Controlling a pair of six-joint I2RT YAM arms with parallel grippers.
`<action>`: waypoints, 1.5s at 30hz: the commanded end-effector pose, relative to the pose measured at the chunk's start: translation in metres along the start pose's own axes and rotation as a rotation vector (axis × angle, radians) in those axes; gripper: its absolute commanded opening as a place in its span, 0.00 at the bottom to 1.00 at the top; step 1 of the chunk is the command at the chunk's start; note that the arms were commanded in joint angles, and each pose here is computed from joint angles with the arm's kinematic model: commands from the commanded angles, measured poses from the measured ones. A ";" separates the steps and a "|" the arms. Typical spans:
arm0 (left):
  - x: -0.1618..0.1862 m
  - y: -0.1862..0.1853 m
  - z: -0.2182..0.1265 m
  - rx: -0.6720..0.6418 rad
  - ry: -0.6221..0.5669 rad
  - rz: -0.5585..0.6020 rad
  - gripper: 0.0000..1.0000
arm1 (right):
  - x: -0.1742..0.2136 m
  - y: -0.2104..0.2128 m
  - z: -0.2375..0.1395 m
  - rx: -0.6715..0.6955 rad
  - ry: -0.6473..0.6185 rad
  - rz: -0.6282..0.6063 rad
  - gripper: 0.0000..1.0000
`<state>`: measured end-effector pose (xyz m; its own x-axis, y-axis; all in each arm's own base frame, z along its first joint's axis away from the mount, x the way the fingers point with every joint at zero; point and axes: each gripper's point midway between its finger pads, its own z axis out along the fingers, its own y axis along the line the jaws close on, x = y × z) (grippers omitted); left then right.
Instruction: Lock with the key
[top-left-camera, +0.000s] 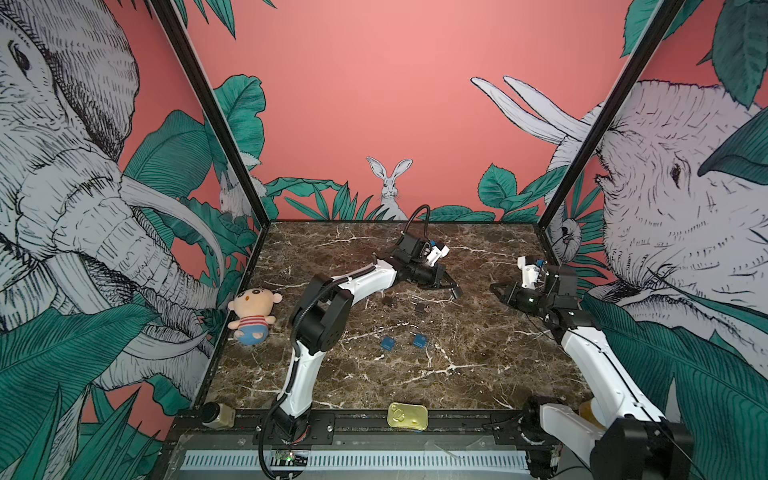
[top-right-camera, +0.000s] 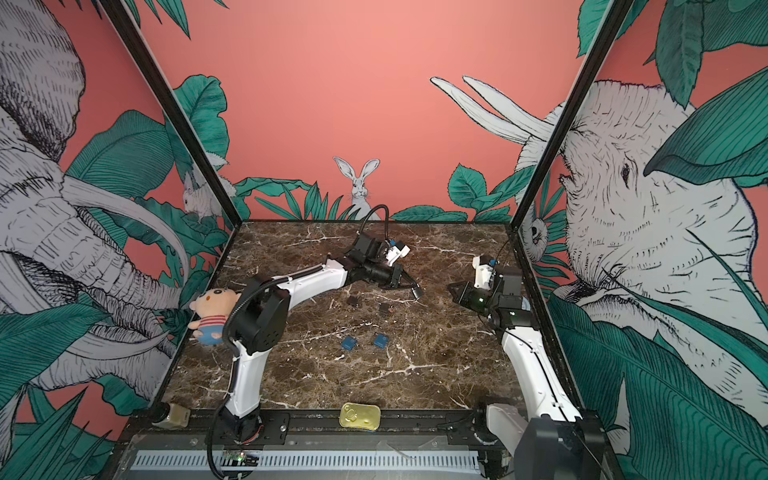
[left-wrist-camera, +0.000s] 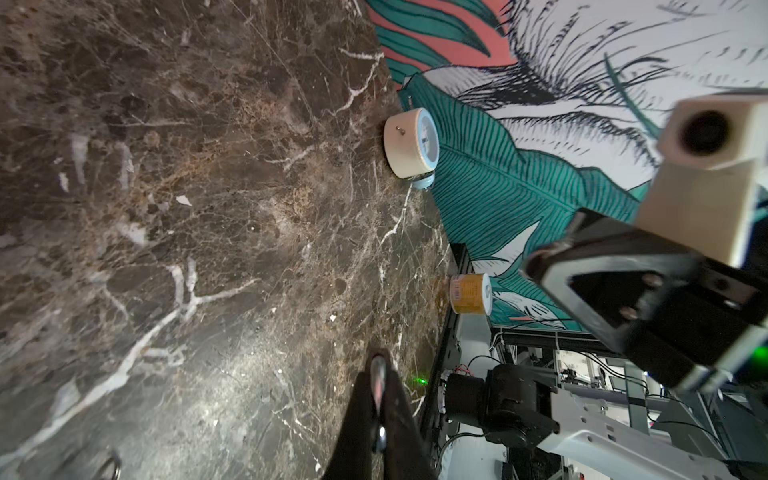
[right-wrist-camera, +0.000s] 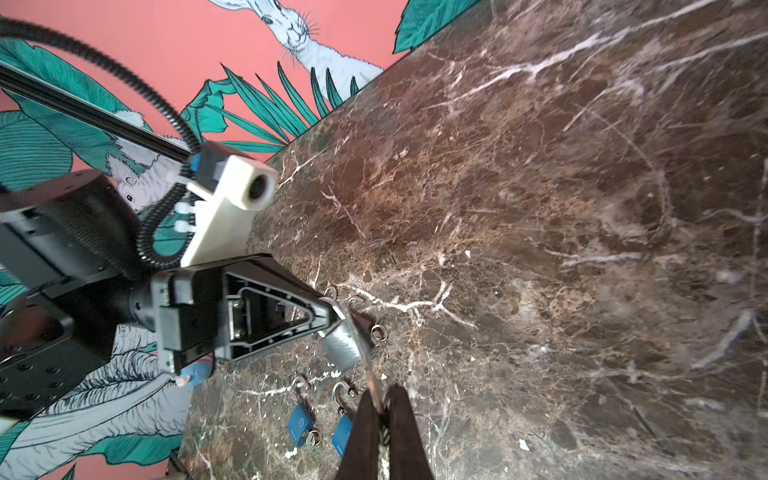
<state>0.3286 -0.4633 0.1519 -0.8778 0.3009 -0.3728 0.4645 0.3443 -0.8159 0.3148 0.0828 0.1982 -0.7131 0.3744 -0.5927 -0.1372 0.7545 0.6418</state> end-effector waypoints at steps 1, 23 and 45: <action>0.005 -0.005 0.012 -0.035 0.078 -0.002 0.00 | -0.011 0.003 -0.006 0.009 -0.042 -0.052 0.00; 0.012 0.037 0.084 -0.059 0.226 -0.123 0.00 | 0.004 0.003 0.001 -0.050 -0.006 -0.016 0.00; -0.016 0.062 0.046 -0.154 0.093 -0.139 0.34 | 0.040 -0.025 0.025 0.096 0.107 -0.015 0.00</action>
<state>0.3451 -0.4997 0.0437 -0.9167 0.3796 -0.1246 0.3275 0.5353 -0.7786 0.3072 0.0927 0.1602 -0.7723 0.3428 -0.5348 -0.1012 0.7648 0.6363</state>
